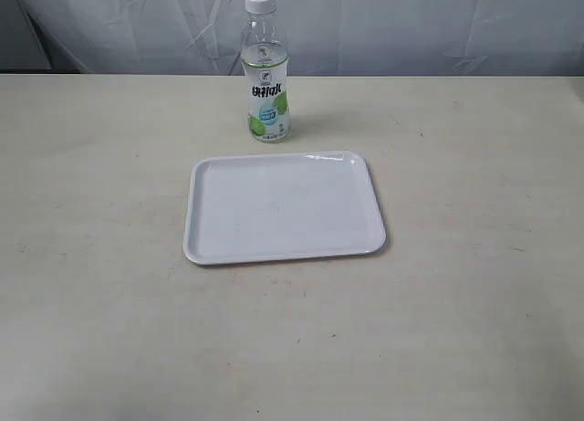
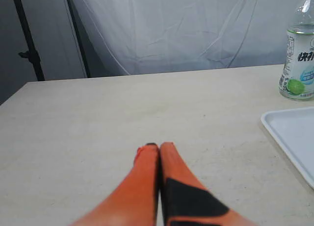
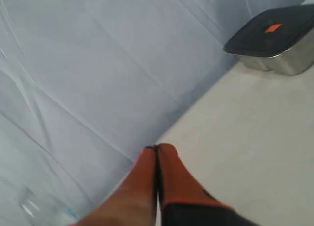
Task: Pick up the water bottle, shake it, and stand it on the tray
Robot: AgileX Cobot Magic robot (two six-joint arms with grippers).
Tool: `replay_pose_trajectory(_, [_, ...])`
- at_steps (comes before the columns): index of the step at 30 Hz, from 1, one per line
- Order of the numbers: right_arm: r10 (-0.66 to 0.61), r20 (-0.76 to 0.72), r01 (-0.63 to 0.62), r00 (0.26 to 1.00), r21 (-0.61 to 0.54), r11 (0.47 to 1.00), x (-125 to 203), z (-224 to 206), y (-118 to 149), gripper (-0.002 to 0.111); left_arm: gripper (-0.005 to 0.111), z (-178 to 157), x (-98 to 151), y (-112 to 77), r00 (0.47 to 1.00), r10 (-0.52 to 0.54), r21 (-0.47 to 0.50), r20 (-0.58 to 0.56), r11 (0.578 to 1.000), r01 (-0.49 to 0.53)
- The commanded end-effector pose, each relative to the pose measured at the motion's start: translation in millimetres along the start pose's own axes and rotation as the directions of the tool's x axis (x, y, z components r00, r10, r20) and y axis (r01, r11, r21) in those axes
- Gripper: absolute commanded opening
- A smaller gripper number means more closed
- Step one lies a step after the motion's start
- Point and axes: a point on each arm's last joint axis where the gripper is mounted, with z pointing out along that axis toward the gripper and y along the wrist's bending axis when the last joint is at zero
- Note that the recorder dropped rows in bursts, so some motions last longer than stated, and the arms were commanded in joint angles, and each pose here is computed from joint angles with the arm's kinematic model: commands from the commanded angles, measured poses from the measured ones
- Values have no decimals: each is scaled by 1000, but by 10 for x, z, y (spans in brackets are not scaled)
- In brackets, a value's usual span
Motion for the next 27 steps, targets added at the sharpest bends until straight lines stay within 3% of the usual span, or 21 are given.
replay_pose_trajectory(1, [381,153,-373,912,-79,925,-151,-18,11,1,0,-3,-1,2,1000,-3,-3,10,1000,3])
replay_pose_trajectory(6, [393,125,-387,911,-76,919,-127,-14,16,0,0,-3,-1,2,1000,-3,-3,10,1000,3])
replay_pose_trajectory(10, [182,200,-159,963,-123,980,-382,-88,255,-1,0,-3,-1,2,1000,-3,-3,10,1000,3])
replay_pose_trajectory(14, [-134,235,153,963,-65,986,-826,23,658,-1,0,-3,-1,2,1000,-3,-3,10,1000,3])
replay_pose_trajectory(16, [-281,177,286,943,-2,958,-1083,329,867,-1,0,-3,-1,2,1000,-3,-3,10,1000,3])
replay_pose_trajectory(18, [-346,42,346,937,6,938,-1241,898,1063,-1,0,-3,-1,2,1000,-3,-3,10,1000,3])
replay_pose_trajectory(24, [-528,-162,508,834,-150,848,-880,2010,1441,-1,0,-3,-1,0,1000,-4,0,11,1000,4])
replay_pose_trajectory(25, [-598,-160,567,785,-205,798,-735,2201,1536,1,0,-3,-1,0,1000,-4,0,11,1000,4])
replay_pose_trajectory(27, [-756,-122,686,643,-347,639,-338,2553,1775,15,0,-3,-1,0,1000,-4,0,11,1000,4])
